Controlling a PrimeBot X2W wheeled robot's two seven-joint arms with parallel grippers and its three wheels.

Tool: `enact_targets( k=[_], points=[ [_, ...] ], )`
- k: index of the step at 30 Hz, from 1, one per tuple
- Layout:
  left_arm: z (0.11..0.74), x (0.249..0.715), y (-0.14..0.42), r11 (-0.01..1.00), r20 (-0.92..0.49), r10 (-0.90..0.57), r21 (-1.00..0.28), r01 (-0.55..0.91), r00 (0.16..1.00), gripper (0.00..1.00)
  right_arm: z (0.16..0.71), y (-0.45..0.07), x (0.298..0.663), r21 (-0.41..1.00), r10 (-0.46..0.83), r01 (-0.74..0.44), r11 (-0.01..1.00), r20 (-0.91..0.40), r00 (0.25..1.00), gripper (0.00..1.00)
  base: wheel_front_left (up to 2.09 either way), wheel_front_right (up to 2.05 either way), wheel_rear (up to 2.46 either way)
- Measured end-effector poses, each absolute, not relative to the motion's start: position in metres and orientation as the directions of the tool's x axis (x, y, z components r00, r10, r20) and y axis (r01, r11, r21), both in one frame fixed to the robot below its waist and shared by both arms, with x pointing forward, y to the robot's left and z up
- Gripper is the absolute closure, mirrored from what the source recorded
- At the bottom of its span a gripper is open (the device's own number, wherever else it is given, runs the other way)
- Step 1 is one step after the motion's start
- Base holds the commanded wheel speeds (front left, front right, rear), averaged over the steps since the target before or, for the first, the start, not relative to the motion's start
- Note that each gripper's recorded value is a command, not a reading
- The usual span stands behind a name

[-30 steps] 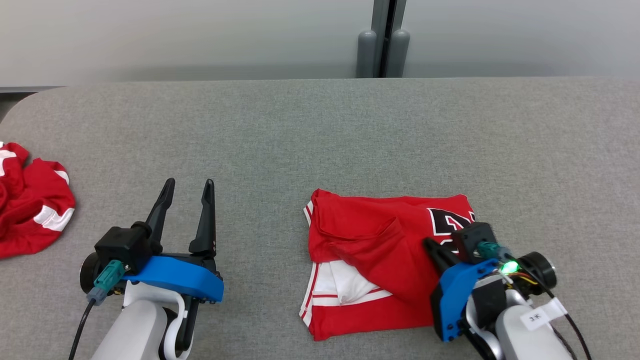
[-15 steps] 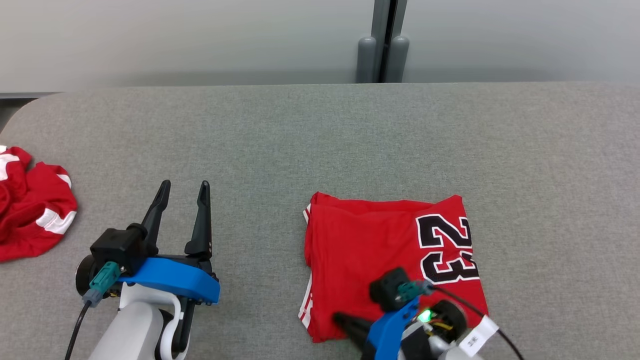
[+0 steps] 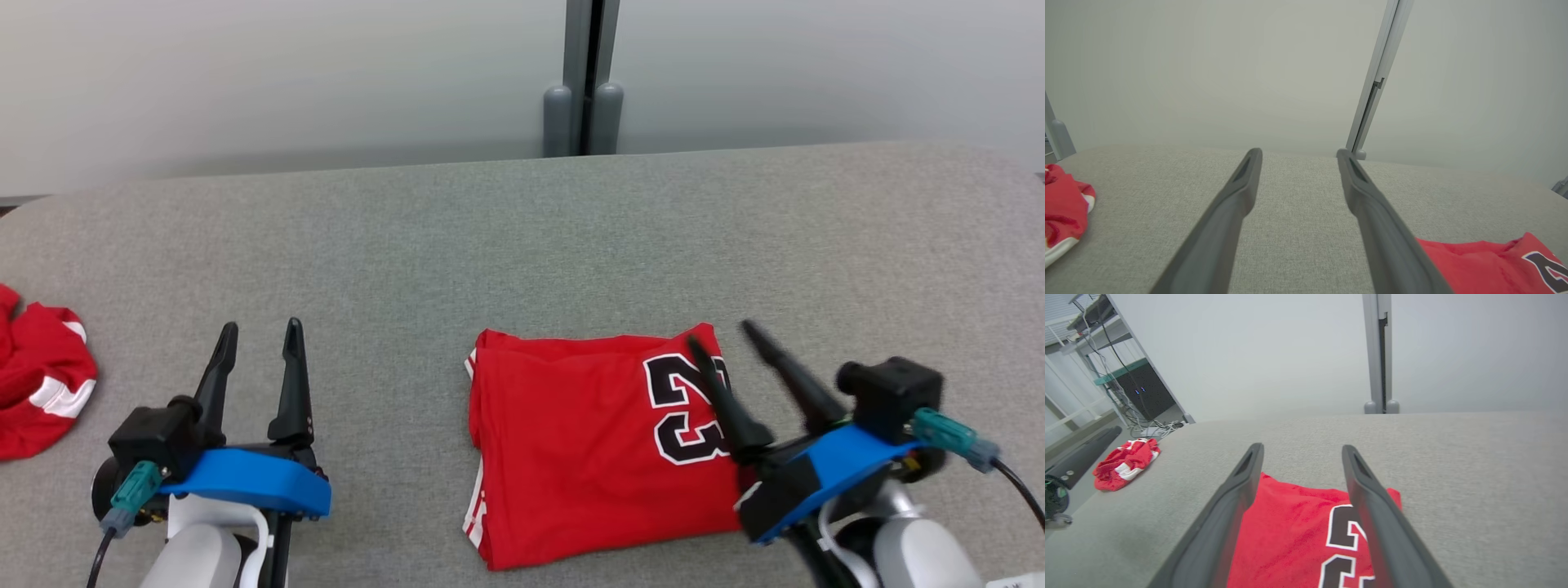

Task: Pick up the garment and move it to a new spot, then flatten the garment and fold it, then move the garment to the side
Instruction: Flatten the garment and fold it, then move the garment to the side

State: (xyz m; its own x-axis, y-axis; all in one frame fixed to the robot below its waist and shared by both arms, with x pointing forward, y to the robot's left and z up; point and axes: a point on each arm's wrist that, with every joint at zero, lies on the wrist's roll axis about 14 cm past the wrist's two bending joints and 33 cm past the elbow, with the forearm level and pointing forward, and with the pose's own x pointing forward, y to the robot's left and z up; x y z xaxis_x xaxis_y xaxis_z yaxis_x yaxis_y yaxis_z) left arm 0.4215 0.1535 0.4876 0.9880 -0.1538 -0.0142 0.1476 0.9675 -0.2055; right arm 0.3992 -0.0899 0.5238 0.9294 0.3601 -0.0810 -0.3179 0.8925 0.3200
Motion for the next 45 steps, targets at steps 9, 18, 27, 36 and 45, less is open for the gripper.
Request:
enact_targets(
  k=[9,18,27,36,45],
  points=[
    [0.487,0.409,0.151,0.968,-0.015,-0.150,-0.206,0.144,0.989,0.00,0.531,-0.192,0.397,0.098,0.044,-0.041,0.994,-0.030,0.999,0.00,0.00,0.00,0.00],
    [0.484,0.390,0.150,0.969,-0.025,-0.152,-0.199,0.144,0.988,0.00,0.515,-0.200,0.385,0.105,0.026,-0.017,0.994,-0.082,0.996,0.00,0.00,0.00,0.00],
    [0.482,0.384,0.149,0.969,-0.033,-0.151,-0.200,0.141,0.988,0.00,0.516,-0.200,0.382,0.111,0.024,-0.015,0.994,-0.080,0.996,0.00,0.00,0.00,0.00],
    [0.479,0.385,0.149,0.970,-0.042,-0.148,-0.202,0.137,0.988,0.00,0.508,-0.197,0.385,0.116,0.034,-0.020,0.993,-0.118,0.992,0.00,0.00,0.00,0.00],
    [0.479,0.394,0.151,0.971,-0.043,-0.141,-0.200,0.130,0.989,0.00,0.495,-0.165,0.400,0.116,0.134,-0.110,0.987,-0.228,0.964,0.00,0.00,0.00,0.00]
  ],
)
